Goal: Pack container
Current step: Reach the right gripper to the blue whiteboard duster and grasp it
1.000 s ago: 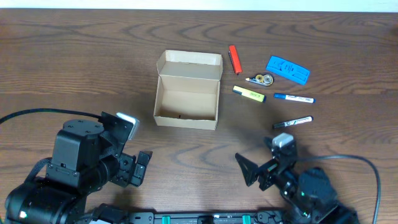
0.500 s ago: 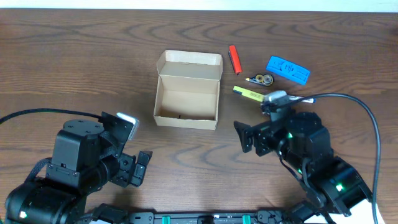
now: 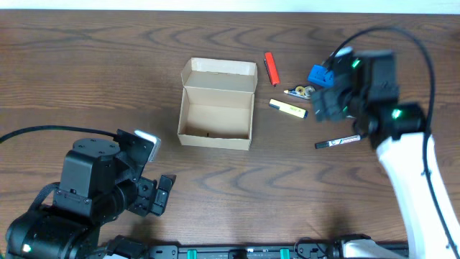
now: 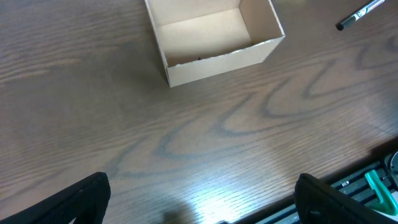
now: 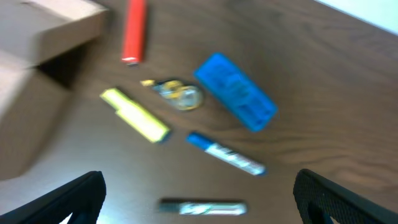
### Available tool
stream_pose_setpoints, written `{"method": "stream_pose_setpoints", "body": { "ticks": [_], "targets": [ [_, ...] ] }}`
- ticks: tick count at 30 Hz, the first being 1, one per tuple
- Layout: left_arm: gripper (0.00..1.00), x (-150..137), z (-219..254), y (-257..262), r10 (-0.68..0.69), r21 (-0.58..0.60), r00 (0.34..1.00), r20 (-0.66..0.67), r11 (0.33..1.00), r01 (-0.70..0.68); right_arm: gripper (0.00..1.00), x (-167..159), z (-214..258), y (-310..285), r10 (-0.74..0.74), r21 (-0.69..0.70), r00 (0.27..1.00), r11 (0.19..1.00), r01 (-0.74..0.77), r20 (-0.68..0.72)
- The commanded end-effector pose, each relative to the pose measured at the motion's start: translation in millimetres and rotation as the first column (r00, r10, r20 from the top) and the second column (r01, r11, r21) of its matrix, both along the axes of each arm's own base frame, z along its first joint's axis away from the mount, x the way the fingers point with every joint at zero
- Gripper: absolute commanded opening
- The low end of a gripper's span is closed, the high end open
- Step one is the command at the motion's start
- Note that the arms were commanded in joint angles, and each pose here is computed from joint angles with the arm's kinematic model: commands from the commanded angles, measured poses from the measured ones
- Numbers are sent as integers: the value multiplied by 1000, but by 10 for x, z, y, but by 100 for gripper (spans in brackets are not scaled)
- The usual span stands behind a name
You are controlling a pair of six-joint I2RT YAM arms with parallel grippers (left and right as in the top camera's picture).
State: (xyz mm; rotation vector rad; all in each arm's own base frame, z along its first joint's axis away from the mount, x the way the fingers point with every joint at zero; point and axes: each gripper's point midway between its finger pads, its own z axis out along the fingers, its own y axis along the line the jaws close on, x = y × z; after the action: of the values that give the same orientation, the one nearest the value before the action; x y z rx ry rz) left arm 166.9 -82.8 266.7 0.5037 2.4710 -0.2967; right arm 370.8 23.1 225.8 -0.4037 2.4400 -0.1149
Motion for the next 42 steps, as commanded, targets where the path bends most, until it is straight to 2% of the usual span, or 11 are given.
{"method": "stream_pose_setpoints", "body": {
  "ticks": [1,4,8,11,18,28,36,42],
  "targets": [
    [95,-3,45,-11,-19,-1,1000,14,1000,19,99,270,-38,-289,78,-30,997,996,-78,-8],
    [95,-3,45,-11,-19,-1,1000,14,1000,19,99,475,-175,-513,74,5,997,997,-74,-17],
    [95,-3,45,-11,-19,-1,1000,14,1000,19,99,700,-491,-734,137,-58,988,988,-142,-71],
    [95,-3,45,-11,-19,-1,1000,14,1000,19,99,877,-746,-784,183,-83,978,978,-191,-99],
    [95,-3,45,-11,-19,-1,1000,14,1000,19,99,1234,-1259,-722,265,-19,960,963,-267,-92],
    [95,-3,45,-11,-19,-1,1000,14,1000,19,99,1455,-1746,-828,288,-21,954,957,-291,-82],
    [95,-3,45,-11,-19,-1,1000,14,1000,19,99,1516,-1926,-839,318,75,948,946,-315,-29],
    [95,-3,45,-11,-19,-1,1000,14,1000,19,99,1482,-2141,-802,327,113,943,941,-320,-56]
  ]
}}
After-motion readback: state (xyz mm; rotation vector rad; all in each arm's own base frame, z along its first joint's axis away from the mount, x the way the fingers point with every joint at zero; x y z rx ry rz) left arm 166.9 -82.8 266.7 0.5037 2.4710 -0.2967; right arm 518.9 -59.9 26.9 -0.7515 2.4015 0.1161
